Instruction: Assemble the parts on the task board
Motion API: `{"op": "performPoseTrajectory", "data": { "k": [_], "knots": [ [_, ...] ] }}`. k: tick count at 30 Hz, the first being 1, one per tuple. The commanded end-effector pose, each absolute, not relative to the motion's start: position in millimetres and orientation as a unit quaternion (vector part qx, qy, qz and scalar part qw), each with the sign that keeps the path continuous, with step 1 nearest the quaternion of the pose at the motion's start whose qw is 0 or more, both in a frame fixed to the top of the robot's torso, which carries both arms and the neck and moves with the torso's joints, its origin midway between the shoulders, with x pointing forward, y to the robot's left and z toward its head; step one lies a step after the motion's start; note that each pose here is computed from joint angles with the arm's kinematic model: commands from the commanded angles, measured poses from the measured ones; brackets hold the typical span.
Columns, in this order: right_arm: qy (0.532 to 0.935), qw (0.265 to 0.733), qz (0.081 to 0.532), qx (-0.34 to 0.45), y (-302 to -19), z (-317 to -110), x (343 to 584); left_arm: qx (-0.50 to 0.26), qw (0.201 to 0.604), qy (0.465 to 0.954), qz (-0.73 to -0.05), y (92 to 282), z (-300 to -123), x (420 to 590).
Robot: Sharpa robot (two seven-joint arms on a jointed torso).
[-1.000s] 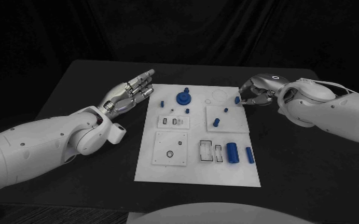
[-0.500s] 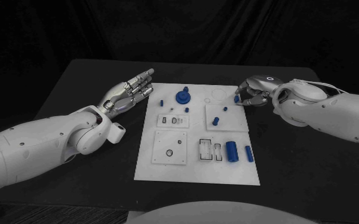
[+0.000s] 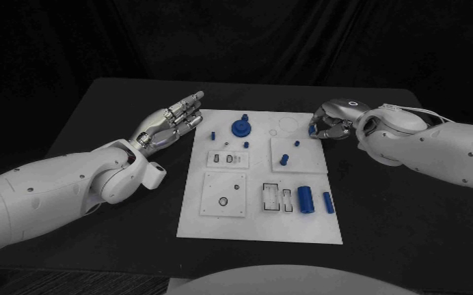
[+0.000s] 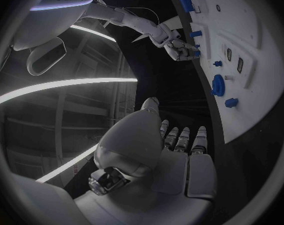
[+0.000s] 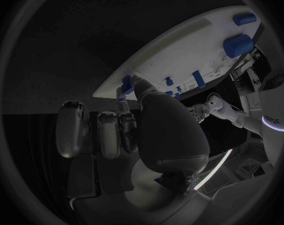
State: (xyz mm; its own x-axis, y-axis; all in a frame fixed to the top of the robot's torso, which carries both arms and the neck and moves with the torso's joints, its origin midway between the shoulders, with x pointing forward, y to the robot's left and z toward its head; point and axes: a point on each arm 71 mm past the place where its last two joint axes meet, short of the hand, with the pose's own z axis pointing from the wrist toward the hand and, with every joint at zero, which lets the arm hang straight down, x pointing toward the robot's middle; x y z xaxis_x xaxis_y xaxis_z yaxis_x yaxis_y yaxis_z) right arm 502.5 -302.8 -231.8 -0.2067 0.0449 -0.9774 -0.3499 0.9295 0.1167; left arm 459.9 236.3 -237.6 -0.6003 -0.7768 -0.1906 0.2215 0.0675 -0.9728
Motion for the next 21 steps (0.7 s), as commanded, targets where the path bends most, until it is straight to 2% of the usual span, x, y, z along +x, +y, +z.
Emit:
{"op": "performPoseTrajectory", "data": {
  "k": [1, 14, 21],
  "knots": [
    [0.759, 0.623, 0.161, -0.103, -302.7, -232.8, 502.3, -0.217, 0.383, 0.611, -0.658, 234.0, -236.1, 458.5],
    [0.734, 0.646, 0.180, -0.106, -298.8, -227.6, 501.1, -0.218, 0.380, 0.613, -0.658, 233.6, -237.3, 458.1],
    [0.712, 0.667, 0.201, -0.090, -295.5, -215.5, 492.2, -0.220, 0.381, 0.613, -0.656, 235.0, -237.7, 458.1]
  ]
}}
